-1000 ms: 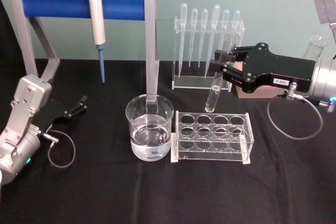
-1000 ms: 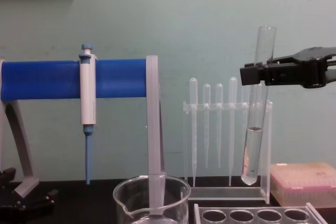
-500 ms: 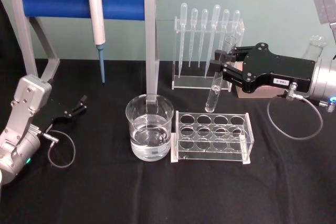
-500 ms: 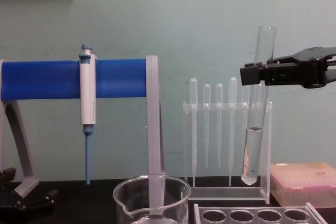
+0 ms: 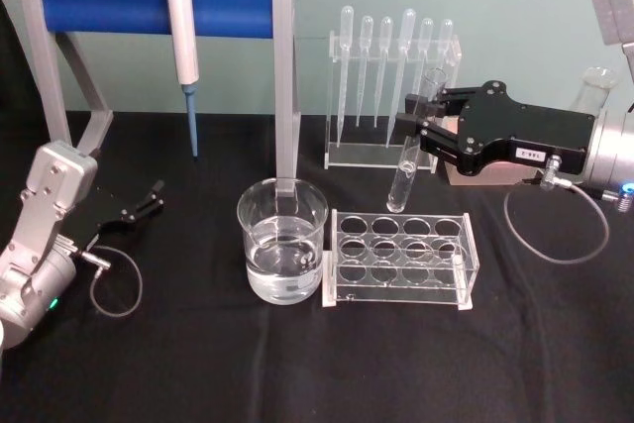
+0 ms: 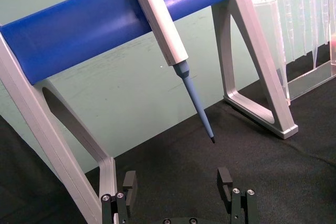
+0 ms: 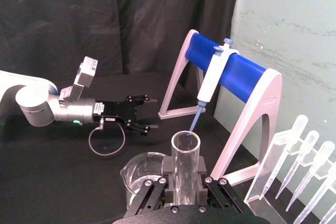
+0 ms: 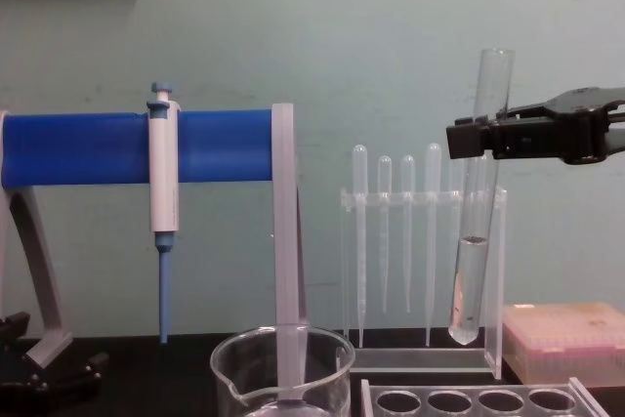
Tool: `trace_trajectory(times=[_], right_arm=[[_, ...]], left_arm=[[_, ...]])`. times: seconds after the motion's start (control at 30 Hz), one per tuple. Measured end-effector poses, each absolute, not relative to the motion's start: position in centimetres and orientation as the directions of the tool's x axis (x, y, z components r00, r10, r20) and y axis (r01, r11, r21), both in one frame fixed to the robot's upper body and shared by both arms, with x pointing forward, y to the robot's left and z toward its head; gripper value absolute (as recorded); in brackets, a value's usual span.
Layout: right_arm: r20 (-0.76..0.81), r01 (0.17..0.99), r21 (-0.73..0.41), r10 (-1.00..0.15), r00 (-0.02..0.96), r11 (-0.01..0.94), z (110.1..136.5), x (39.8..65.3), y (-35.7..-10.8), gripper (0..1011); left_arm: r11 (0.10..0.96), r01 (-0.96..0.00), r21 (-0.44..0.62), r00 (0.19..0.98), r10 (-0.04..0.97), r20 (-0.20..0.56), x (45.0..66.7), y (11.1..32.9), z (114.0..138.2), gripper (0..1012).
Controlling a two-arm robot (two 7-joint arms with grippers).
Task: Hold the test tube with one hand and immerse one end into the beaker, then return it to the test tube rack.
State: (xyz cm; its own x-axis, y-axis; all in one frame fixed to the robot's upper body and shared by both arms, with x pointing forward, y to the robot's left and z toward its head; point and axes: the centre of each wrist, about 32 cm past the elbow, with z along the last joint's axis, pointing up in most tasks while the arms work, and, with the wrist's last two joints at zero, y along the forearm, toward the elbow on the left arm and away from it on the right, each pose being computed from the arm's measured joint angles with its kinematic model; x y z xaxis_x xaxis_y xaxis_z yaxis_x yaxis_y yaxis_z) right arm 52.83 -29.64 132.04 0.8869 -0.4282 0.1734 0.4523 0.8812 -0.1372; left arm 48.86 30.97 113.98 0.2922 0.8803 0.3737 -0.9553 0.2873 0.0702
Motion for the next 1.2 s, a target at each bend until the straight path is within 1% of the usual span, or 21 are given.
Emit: trace_trajectory(times=[1.2], right_arm=[[0.173, 0.452, -0.137, -0.428, 0.887, 0.881, 132.04, 52.83, -29.64, 225]], left_arm=[[0.287, -0.955, 0.07, 0.292, 0.88, 0.374, 48.86, 30.97, 113.98, 1000]])
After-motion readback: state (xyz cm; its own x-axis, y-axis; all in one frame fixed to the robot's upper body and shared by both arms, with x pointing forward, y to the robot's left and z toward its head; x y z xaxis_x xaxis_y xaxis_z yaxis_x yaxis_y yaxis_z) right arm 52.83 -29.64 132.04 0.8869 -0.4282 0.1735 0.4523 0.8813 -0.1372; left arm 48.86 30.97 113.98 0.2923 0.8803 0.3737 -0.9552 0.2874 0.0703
